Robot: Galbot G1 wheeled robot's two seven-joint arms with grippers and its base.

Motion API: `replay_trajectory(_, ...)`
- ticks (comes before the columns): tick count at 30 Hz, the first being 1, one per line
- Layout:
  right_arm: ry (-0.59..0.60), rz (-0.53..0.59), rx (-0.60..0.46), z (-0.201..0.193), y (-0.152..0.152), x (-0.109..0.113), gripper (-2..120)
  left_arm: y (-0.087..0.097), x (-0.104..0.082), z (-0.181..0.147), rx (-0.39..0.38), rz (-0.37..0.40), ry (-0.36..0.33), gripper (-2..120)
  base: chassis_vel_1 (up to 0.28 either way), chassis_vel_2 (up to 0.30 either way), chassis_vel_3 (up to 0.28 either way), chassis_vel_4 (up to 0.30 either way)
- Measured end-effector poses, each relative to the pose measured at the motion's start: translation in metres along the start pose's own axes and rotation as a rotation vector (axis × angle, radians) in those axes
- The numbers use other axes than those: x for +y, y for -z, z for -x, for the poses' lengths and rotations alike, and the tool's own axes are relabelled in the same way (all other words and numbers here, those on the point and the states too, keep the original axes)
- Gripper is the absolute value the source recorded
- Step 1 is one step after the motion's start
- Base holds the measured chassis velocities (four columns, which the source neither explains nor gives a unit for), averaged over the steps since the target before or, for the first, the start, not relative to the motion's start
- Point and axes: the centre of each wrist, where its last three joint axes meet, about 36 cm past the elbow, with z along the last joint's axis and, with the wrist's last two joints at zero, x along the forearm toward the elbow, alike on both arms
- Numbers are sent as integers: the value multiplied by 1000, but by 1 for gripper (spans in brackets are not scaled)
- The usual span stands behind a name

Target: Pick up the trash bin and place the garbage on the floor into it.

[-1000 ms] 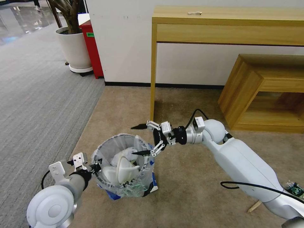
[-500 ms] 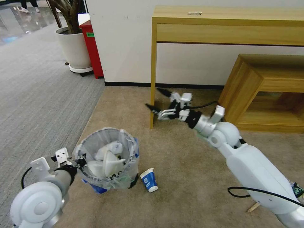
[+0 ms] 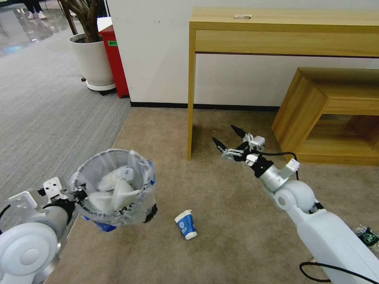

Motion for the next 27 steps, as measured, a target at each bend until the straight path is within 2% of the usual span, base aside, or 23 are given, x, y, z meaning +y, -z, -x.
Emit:
replay_trajectory(6,-105,-20,104,-2,-16,15,100,5,8,-3,-19,-5,31,1,0,0,0,0)
replay_trajectory(11,-137,-19,187,1,-23,21,100,6,12,-5,-25,-9,40,1,0,0,0,0)
replay_trajectory(14,-208,14,368,8,-36,36,100,8,13,-7,-34,-16,42,1,0,0,0,0)
replay_trajectory(15,-208,14,368,8,-36,36,100,8,13,-7,-34,-16,42,1,0,0,0,0)
replay_trajectory(18,-253,44,536,16,-51,50,100,8,12,-8,-37,-20,42,1,0,0,0,0)
replay_trajectory(19,-253,44,536,16,-51,50,100,8,12,-8,-37,-20,42,1,0,0,0,0)
replay_trajectory(22,-259,106,692,27,-75,68,100,6,11,-7,-34,-22,43,1,0,0,0,0)
replay_trajectory(23,-259,106,692,27,-75,68,100,6,11,-7,-34,-22,43,1,0,0,0,0)
replay_trajectory(26,-262,145,800,40,-99,91,100,6,11,-8,-37,-24,41,1,0,0,0,0)
replay_trajectory(27,-262,145,800,40,-99,91,100,6,11,-8,-37,-24,41,1,0,0,0,0)
